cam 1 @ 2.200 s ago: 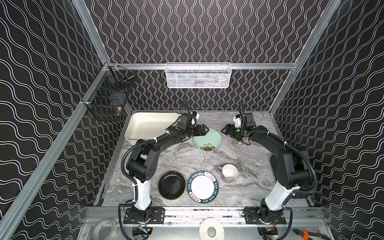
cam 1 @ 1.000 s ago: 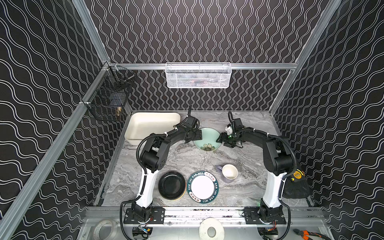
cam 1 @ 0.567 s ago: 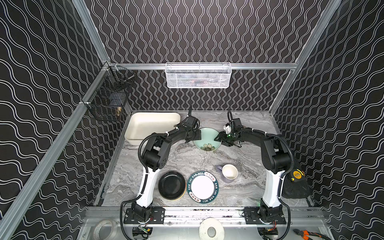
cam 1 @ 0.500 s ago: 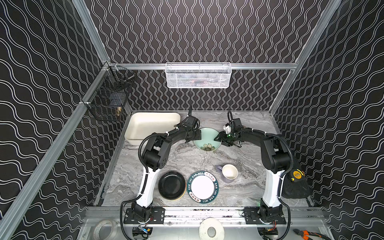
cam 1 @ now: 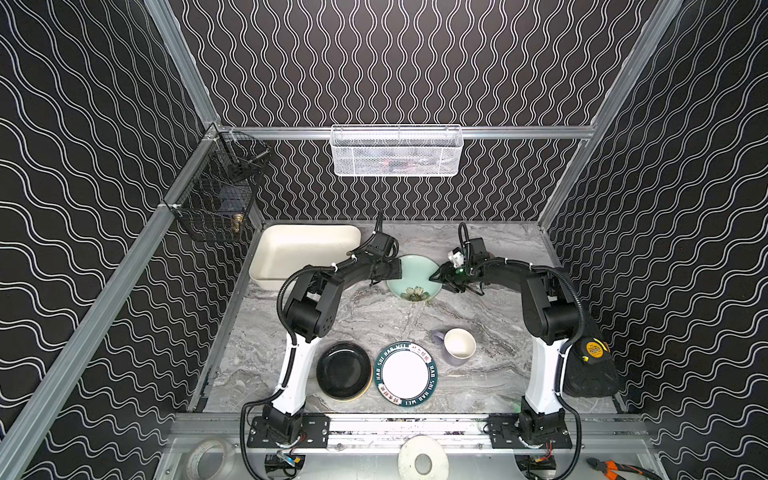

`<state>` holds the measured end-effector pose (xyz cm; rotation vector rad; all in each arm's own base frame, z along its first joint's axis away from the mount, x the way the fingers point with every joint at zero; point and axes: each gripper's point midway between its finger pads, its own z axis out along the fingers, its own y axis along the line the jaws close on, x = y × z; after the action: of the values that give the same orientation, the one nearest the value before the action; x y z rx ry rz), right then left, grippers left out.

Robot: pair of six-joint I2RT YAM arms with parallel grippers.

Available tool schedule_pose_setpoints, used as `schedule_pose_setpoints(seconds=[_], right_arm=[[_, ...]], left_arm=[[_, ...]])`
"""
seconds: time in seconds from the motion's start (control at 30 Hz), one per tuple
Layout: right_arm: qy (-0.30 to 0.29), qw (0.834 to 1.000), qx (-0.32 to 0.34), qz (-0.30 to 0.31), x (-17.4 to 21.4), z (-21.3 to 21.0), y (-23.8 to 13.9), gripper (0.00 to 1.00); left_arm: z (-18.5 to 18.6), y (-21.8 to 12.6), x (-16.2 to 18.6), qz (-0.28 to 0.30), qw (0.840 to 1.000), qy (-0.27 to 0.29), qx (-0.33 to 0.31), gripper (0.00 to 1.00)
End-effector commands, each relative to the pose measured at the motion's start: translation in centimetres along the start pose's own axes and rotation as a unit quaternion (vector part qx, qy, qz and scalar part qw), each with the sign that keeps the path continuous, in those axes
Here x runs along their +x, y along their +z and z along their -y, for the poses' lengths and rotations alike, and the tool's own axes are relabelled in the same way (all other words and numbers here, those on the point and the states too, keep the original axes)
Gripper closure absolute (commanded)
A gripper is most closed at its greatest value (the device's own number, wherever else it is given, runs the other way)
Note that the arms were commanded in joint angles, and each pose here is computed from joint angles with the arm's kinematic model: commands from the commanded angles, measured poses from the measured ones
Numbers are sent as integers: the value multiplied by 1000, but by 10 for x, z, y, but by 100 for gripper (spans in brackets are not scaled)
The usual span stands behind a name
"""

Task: Place the mixed dishes into the plastic bin

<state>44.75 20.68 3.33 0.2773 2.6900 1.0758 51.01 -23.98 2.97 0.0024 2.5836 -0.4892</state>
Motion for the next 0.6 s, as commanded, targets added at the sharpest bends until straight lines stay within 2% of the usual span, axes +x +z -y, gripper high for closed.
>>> schedule_pose_setpoints(seconds=[0.0, 0.17, 0.37, 0.5, 0.57], right_arm=[[9, 1000, -5, -8, 4, -1, 4, 54], [2, 1000, -23, -13, 7, -9, 5, 58], [-11, 997, -69, -18, 12, -24, 6, 59], [-16, 997, -75, -13, 11, -26, 5, 60], [-20, 997, -77, -10, 10, -28, 4, 66]], left_arm=[[-8, 6, 34, -63, 998, -6, -8, 45], [-4, 11, 43, -74, 997, -6, 4, 47], [1, 14, 53, -87, 996, -4, 18, 52], [4, 12, 56, -89, 996, -2, 23, 52], [5, 10, 58, -91, 996, -2, 22, 52]])
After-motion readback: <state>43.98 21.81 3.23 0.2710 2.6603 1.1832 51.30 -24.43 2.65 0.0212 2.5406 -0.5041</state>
